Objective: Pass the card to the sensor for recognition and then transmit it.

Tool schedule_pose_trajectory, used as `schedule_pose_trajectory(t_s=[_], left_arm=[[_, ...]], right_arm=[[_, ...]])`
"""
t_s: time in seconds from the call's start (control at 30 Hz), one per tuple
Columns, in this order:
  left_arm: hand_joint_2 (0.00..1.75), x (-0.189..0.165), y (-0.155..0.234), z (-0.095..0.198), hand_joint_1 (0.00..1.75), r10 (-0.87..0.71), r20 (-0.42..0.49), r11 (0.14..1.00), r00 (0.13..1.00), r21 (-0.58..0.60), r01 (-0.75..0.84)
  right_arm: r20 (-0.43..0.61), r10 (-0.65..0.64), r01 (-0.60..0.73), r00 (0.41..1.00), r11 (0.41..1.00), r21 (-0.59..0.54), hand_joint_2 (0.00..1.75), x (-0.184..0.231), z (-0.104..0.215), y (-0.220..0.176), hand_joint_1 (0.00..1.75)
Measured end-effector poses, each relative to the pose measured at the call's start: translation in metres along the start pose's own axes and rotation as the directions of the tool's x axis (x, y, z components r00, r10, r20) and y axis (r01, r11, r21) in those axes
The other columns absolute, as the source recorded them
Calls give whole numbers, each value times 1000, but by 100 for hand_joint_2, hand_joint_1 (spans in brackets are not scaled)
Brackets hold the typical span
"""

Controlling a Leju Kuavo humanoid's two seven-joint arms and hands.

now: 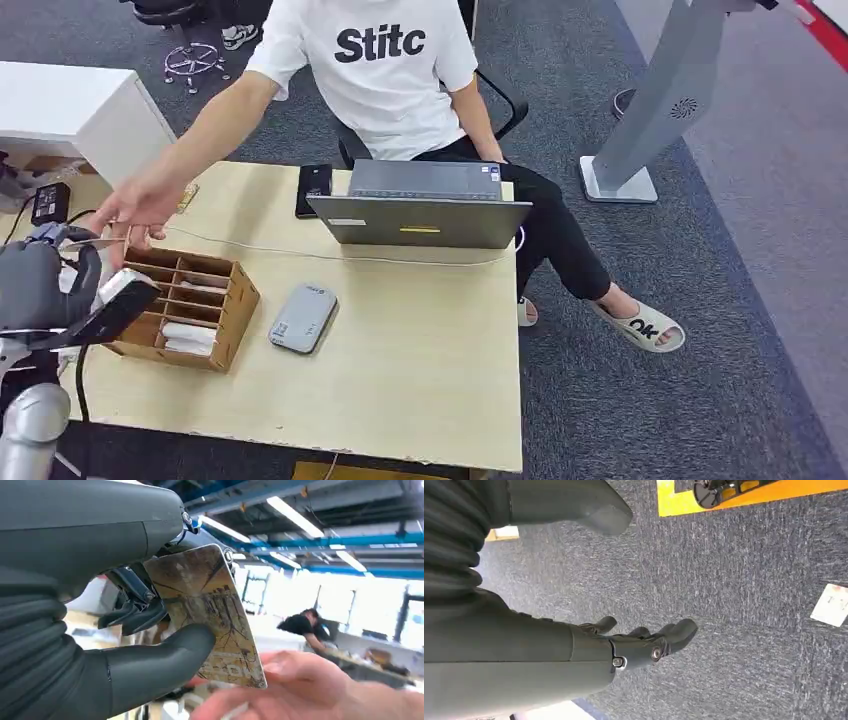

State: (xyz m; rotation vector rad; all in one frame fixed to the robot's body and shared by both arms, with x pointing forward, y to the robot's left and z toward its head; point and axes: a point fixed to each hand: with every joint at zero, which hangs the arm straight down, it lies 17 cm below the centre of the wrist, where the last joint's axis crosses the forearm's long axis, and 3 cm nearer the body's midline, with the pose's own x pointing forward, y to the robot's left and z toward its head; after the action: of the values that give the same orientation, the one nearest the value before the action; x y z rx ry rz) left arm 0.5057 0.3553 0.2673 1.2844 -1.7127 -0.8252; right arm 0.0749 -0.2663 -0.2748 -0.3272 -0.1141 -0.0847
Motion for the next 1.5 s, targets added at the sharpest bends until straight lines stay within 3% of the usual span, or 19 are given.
schedule_pose_trajectory(t_s=[0.27,0.67,0.7,0.73,0.77,1.5], left_arm=[[175,-32,63,-53,175,-178,-75,955,981,226,190],[175,-11,65,-48,175,-134,-31,931,991,340,136],[175,-7,63,-46,161,-128,-25,932,991,340,129],[175,-5,62,-45,17,-125,-20,932,992,340,125],[175,-1,61,-44,0,-120,-15,932,993,342,118],[175,25,46,-18,0,-53,-10,940,999,337,53]], right_arm=[[22,51,-51,998,999,0,175,6,0,1,0],[26,63,-63,998,998,-4,175,8,0,0,0],[25,63,-63,998,998,-4,175,8,0,0,0],[24,62,-61,998,998,-4,175,8,0,0,0],[24,61,-61,998,998,-4,175,8,0,0,0],[20,51,-51,998,999,-4,175,8,0,0,0]])
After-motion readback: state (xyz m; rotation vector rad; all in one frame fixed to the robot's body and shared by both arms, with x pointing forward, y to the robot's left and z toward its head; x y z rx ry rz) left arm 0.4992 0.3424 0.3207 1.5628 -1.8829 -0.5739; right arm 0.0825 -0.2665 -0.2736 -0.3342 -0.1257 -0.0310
